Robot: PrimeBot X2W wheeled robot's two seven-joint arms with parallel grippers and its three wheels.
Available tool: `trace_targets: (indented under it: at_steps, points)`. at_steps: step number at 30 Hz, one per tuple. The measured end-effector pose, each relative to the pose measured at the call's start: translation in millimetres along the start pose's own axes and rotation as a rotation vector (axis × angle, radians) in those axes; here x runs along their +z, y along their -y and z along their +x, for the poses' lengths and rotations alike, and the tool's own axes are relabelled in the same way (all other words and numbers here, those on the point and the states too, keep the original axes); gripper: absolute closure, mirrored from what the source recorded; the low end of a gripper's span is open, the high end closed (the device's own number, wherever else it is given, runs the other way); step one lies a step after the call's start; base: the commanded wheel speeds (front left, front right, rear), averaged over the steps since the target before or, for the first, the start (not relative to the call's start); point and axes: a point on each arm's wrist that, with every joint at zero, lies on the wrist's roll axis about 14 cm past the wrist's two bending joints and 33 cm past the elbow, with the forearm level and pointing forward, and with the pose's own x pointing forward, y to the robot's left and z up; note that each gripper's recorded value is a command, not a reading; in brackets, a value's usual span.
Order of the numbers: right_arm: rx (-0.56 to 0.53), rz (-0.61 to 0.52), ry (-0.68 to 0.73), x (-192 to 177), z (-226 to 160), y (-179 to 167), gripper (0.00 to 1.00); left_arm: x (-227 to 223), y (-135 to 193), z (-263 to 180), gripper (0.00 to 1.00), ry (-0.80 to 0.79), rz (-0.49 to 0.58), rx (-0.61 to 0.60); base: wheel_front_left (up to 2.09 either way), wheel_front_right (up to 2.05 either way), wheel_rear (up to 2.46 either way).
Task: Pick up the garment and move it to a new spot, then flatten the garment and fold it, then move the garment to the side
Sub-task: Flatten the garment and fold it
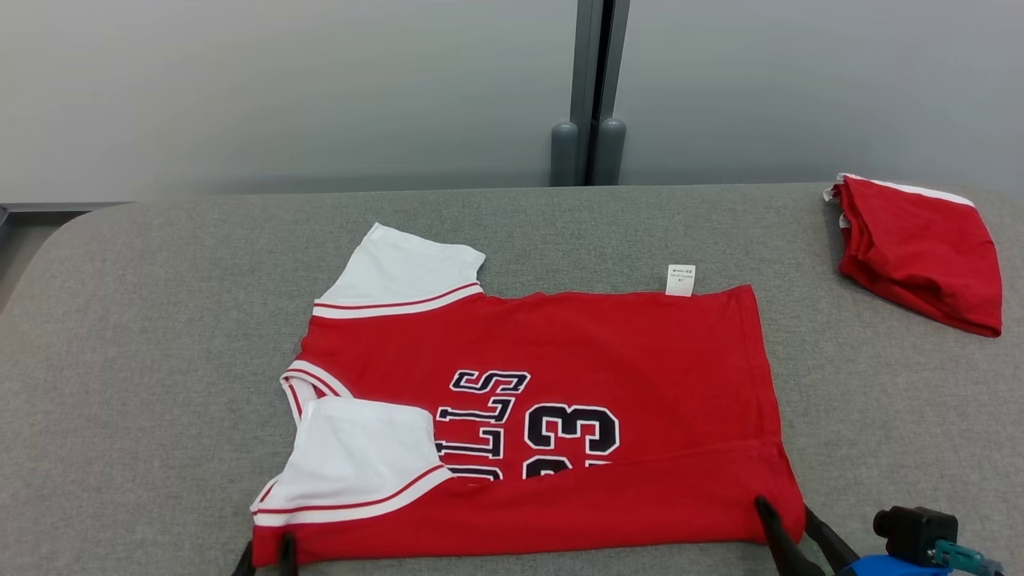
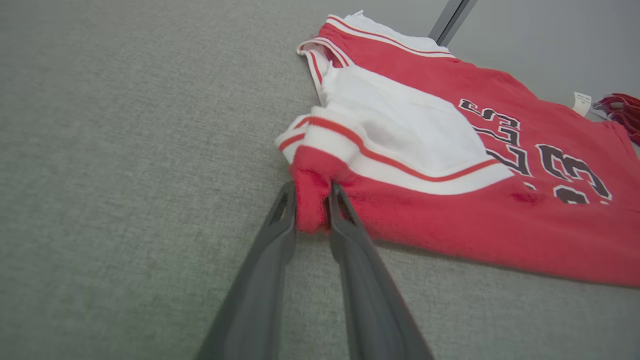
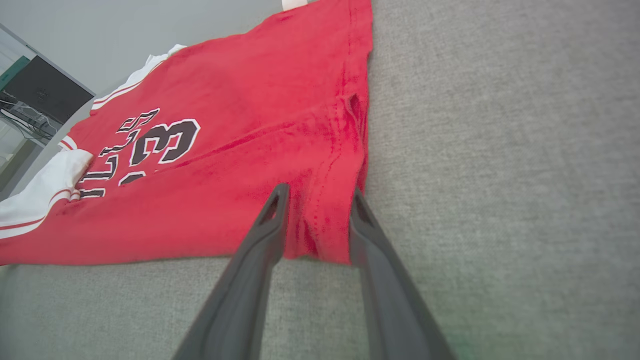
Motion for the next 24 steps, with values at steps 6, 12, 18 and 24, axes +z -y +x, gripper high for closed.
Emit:
trace_targets:
  at_steps: [6, 12, 18, 24]
  points:
    - [0.005, -0.028, 0.12, 27, 3, -6, 0.0, 55, 10, 19, 0.0, 0.167, 0.04, -0.02, 0.0, 0.0, 0.0]
    - [0.015, -0.087, 0.264, 65, 7, -13, 0.0, 98, 15, 24, 0.0, 0.306, 0.092, -0.019, 0.0, 0.0, 0.0]
    - [0.028, -0.145, 0.354, 89, 15, -28, 0.0, 132, 9, 28, 0.0, 0.399, 0.175, 0.011, 0.0, 0.0, 0.0]
    - [0.035, -0.204, 0.416, 105, 16, -42, 0.0, 138, 10, 29, 0.0, 0.413, 0.237, 0.018, 0.0, 0.0, 0.0]
